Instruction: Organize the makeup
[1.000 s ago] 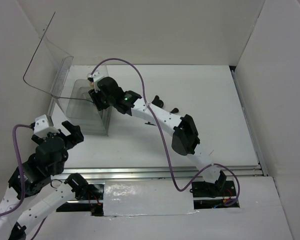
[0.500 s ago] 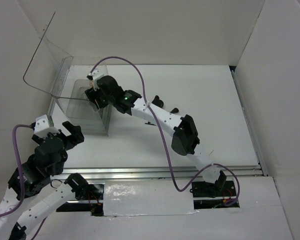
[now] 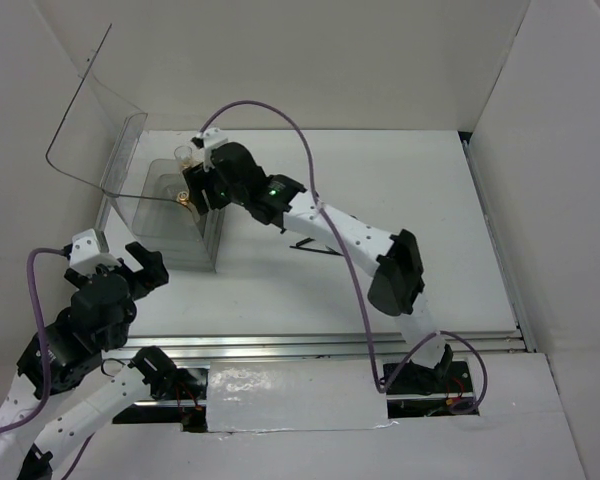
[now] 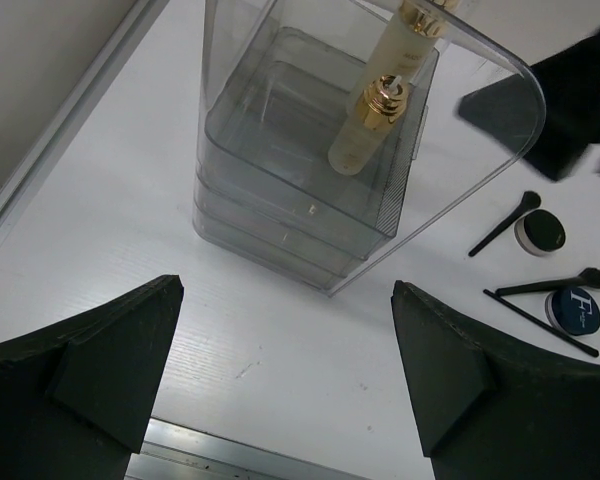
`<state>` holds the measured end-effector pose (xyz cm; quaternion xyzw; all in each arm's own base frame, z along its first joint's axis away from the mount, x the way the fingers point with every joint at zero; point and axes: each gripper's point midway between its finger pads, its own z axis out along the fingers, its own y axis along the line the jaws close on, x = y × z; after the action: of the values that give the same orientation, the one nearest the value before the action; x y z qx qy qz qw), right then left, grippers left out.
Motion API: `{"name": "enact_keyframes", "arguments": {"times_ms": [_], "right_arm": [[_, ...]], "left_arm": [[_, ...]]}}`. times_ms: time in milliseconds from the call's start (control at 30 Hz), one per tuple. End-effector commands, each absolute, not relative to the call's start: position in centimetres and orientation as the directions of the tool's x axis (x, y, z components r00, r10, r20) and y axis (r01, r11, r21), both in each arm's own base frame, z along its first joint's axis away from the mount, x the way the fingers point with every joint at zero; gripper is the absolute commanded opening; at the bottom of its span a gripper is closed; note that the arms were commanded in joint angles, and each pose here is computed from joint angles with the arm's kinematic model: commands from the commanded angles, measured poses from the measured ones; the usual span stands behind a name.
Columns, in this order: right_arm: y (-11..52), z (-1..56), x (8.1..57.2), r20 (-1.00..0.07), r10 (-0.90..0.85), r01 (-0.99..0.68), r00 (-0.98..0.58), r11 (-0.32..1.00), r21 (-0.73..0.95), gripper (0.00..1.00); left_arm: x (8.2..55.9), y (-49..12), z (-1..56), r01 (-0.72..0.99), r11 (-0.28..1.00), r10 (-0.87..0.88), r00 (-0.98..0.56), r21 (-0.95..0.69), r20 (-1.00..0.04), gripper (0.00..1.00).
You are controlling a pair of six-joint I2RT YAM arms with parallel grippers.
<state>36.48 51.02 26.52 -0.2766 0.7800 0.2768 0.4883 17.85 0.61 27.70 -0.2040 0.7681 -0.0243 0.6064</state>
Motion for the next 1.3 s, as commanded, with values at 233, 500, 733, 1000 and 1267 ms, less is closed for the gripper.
{"name": "enact_keyframes", "arguments": {"times_ms": [233,500,733,1000,1267], "right_arm": [[34.3,43.1,31.9,-0.950,0.220,-0.532,-0.221,0.789,0.306,0.80],[27.6,38.4,27.1,-0.932,0.245,-0.517,-0.267,0.780,0.353,0.99],[26.6,34.6,24.3,-0.921,0.196,-0.564,-0.336,0.741,0.364,0.99],[27.3,32.9,22.5,-0.912,0.169,-0.627,-0.375,0.678,0.384,1.00],[27.1,32.4,21.3,-0.910,0.167,-0.659,-0.379,0.642,0.392,1.00]], "left_arm": [[20.0,-1.3,34.9,-0.271,0.910,-0.366,-0.176,-0.313,-0.914,0.99],[21.0,0.7,45.7,-0.333,0.876,-0.362,0.023,-0.348,-0.932,0.99],[19.8,3.5,54.2,-0.296,0.874,-0.289,0.321,-0.385,-0.902,0.99],[20.1,3.8,60.5,-0.330,0.923,-0.034,0.440,-0.197,-0.897,1.00],[27.8,-0.2,62.1,-0.322,0.946,0.154,0.329,0.043,-0.932,0.99]]}}
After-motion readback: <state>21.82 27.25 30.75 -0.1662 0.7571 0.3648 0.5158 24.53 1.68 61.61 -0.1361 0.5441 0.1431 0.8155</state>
